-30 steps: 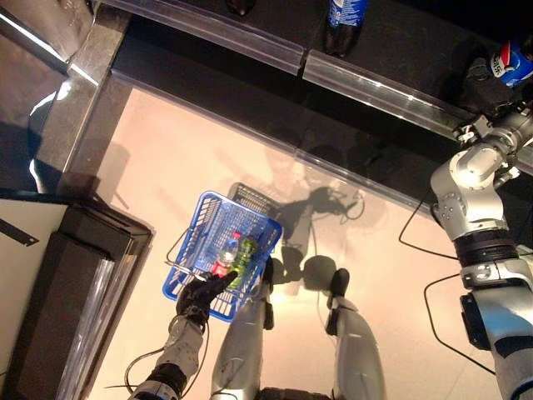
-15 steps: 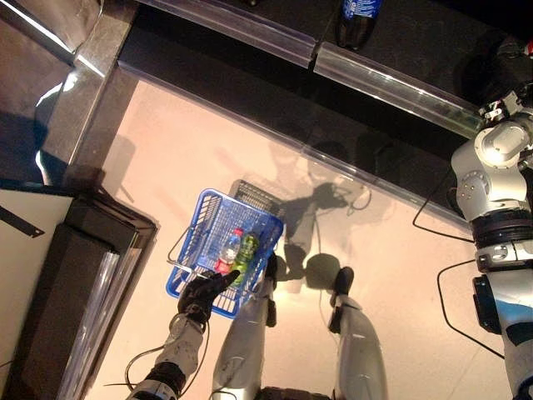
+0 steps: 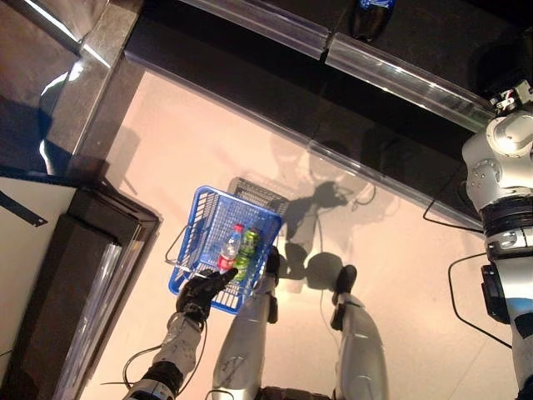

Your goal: Pick up the drink and place into the basket.

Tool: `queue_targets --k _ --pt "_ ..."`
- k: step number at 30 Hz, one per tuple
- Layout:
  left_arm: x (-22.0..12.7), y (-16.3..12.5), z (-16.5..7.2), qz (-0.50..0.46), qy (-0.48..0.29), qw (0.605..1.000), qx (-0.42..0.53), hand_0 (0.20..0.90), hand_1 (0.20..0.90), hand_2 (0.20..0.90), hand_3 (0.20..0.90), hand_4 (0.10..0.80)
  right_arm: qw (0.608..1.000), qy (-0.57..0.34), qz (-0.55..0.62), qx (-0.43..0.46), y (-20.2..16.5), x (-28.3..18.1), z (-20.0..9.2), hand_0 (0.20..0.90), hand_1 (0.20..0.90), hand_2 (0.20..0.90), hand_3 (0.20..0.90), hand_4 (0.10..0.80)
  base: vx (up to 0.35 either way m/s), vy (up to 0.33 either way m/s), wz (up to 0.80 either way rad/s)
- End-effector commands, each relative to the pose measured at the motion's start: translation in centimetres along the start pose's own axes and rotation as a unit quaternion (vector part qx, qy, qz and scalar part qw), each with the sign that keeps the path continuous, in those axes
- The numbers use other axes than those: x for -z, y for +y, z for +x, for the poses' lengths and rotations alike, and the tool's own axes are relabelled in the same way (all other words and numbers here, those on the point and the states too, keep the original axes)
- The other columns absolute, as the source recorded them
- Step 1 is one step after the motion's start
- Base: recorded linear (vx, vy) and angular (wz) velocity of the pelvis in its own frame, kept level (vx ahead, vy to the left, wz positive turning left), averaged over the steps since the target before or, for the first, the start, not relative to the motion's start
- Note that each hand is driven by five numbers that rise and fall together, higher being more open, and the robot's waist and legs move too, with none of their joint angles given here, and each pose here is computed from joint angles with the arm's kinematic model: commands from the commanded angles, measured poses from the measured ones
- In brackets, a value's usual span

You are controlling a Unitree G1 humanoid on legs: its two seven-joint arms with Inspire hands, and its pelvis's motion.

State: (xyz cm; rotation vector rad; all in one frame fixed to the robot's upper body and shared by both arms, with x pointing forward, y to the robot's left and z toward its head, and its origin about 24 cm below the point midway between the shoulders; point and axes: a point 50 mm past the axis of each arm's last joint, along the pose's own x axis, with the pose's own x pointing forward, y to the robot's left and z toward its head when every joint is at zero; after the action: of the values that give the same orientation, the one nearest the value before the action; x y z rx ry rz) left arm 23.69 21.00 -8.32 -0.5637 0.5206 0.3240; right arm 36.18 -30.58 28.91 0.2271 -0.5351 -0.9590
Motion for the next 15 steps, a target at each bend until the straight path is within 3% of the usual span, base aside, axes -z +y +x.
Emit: queue_targets --k 1,15 --pt "-1.4 3.9 -1.5 0.038 -0.038 0.998 -0.012 0.3 0.3 0.3 0.2 0.1 0.987 -0.145 0.061 -0.013 0.0 -8.5 2.3 0.3 0.3 0.3 0.2 0.1 0.0 0.0 0.0" --pt "-2.5 3.3 -1.7 0.013 -0.073 0.997 0.01 0.3 0.3 0.3 0.2 0.1 0.983 -0.161 0.074 -0.039 -0.5 -8.6 2.1 0.3 0.3 0.3 0.2 0.1 -0.028 -0.016 0.02"
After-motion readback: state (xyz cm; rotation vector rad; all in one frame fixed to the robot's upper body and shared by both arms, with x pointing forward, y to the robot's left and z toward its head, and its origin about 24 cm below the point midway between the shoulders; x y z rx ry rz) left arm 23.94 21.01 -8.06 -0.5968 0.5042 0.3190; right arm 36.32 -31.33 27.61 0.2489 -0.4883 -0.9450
